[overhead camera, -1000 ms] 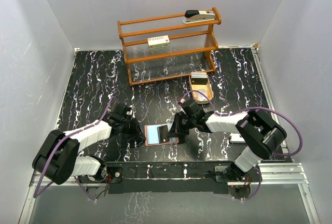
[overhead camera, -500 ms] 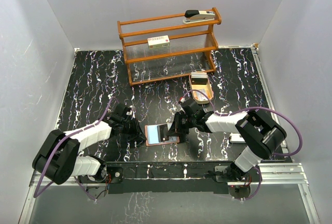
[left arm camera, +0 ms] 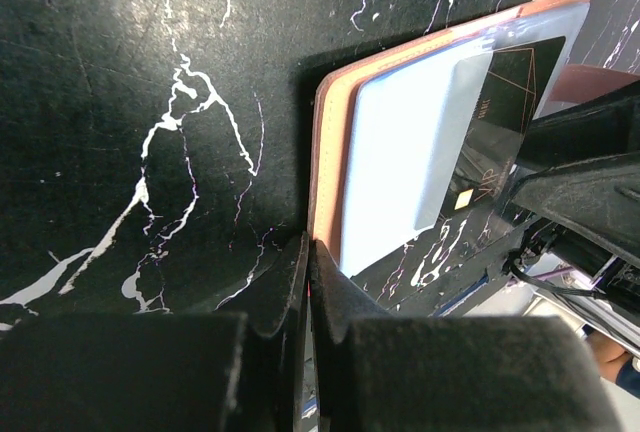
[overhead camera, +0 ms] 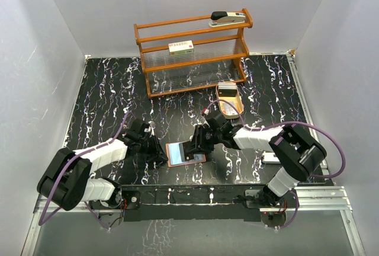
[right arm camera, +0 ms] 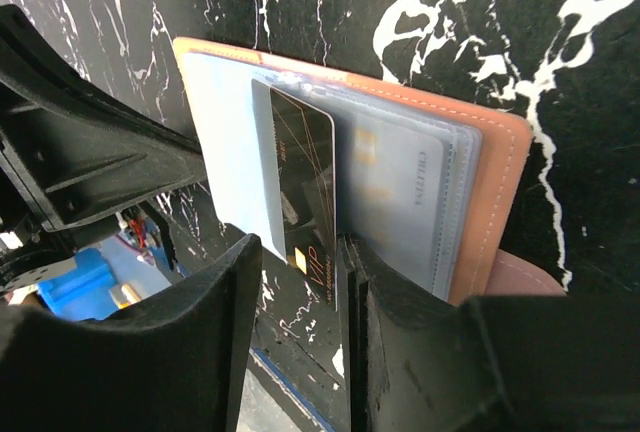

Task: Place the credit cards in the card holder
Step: Insert the credit card into the card holder.

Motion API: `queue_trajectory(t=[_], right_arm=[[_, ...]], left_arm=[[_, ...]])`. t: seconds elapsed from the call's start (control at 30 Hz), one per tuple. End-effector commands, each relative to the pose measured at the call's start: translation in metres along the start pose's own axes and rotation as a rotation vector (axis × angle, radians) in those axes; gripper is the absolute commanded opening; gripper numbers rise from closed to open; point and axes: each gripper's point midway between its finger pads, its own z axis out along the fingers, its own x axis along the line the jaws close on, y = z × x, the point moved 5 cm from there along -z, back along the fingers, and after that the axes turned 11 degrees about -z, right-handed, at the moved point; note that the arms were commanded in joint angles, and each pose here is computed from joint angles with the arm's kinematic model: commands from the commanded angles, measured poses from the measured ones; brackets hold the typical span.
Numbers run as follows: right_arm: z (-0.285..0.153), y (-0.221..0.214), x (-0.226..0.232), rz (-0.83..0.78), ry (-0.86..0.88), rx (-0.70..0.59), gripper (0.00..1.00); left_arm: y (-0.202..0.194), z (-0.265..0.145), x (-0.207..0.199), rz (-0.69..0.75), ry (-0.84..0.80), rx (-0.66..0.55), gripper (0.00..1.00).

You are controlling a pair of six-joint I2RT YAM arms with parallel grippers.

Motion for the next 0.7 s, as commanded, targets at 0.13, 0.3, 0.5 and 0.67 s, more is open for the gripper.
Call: queue_trajectory(t=[0.13,0.3,0.5,0.67], right_arm=[[-0.006,0.009,-0.012,-0.044,-0.144,-0.032,0.39],[-0.004,0.011,-0.009,-0.049,-0.133,-0.035,0.41],[0.005,0.006,0.000,-0.059,-0.107,-0.015,0.40],[0.008,0.004,0.000,-0.072,-0.114,0.000,0.40]], left_arm=[[-0.007,0.003,0.005,-0.010,0.013,0.045,0.00],[-0.007,0.004,0.005,-0.012,0.010,0.051,0.00],[-0.008,0.004,0.003,-0.016,-0.007,0.051,0.00],[-0.008,0.004,0.003,-0.017,-0.011,0.052,0.00]])
